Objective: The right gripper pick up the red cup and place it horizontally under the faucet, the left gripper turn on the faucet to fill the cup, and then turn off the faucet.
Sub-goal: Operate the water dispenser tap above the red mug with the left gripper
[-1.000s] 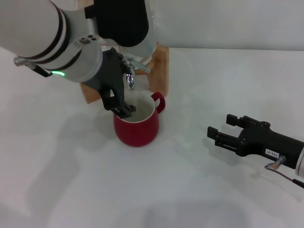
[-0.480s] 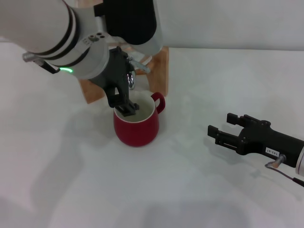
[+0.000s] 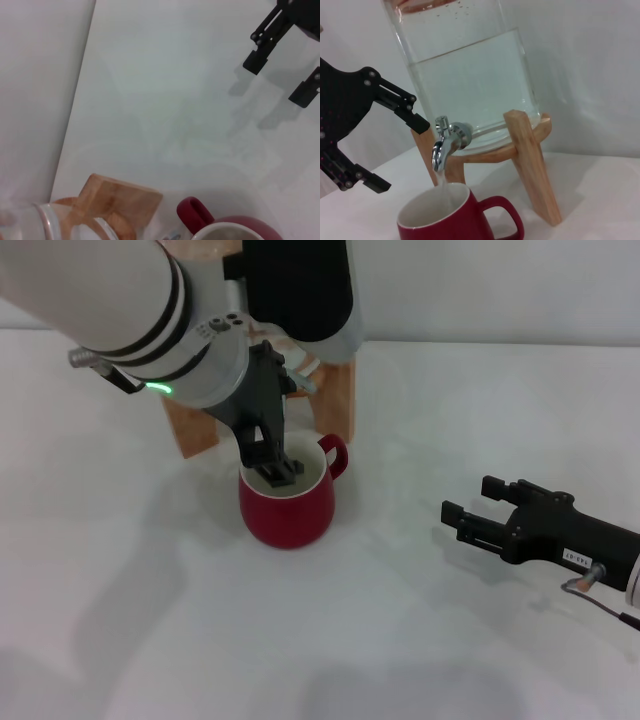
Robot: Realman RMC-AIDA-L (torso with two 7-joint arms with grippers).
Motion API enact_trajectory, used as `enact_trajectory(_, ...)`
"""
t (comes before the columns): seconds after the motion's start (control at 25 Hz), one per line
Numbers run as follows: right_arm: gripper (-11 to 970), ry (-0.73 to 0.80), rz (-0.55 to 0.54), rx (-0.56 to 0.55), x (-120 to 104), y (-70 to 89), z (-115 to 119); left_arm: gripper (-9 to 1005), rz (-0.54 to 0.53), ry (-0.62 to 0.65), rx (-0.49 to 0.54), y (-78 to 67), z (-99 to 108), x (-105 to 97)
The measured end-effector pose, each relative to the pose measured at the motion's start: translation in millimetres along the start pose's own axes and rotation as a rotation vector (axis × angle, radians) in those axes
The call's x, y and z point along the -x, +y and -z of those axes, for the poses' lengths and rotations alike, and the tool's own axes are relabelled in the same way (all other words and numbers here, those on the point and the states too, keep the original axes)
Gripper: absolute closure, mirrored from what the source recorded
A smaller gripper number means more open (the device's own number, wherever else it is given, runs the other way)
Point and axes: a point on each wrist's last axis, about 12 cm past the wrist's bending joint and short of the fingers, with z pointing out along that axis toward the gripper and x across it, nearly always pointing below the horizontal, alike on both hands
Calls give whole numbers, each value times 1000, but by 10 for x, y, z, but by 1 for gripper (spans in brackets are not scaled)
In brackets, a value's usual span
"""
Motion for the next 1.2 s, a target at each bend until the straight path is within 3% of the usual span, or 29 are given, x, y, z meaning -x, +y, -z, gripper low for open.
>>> enact_trajectory(1.2,191,2,-1,-6,-4,-20,24,116,-38,-3,-9,44,-84,143)
